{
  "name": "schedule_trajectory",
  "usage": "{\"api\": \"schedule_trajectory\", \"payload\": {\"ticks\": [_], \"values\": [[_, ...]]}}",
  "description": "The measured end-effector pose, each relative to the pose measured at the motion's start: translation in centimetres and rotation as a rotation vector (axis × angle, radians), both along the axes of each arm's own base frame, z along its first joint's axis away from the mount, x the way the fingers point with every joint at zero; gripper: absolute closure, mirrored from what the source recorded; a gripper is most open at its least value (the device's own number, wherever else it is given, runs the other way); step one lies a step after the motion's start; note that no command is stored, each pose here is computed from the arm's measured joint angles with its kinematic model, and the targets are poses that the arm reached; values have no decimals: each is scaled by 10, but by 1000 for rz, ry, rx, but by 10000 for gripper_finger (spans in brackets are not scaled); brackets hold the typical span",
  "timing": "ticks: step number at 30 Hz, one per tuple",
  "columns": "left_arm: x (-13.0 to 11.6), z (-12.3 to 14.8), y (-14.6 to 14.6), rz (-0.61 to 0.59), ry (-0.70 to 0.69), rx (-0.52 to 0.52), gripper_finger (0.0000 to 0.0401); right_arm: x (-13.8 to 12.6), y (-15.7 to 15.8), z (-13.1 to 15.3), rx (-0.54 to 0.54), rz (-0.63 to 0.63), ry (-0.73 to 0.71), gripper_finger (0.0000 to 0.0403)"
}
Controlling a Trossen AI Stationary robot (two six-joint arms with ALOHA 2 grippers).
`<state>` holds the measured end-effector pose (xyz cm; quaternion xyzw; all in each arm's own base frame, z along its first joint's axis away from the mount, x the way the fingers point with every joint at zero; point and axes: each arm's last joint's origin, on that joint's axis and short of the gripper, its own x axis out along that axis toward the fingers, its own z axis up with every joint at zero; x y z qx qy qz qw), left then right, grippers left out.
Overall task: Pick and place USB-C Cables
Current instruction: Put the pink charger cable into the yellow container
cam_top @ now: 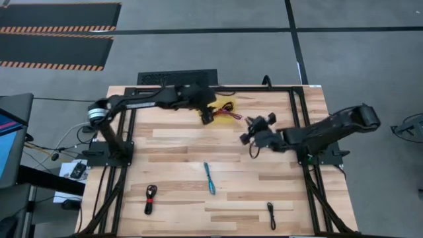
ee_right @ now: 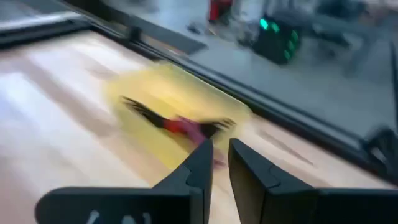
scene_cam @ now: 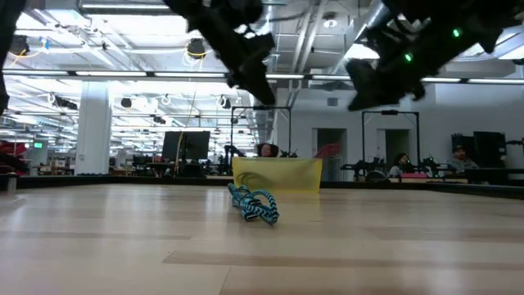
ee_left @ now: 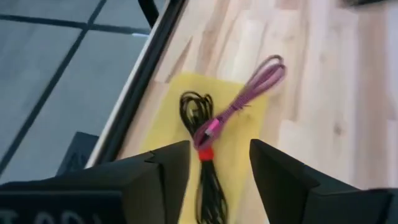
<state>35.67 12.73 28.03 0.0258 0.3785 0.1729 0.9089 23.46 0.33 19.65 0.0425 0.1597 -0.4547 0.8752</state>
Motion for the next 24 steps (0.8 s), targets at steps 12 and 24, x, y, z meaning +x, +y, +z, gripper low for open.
{"api": "schedule_trajectory", "payload": {"ticks": [12,24], "values": [[-98,-40,-99,-109,-404,-90,264,-13,-36,-16,15,308,243,209],[-128,-63,-137,-64,-438,-73,264,21,-67,-48,-82,245,491,176]]}}
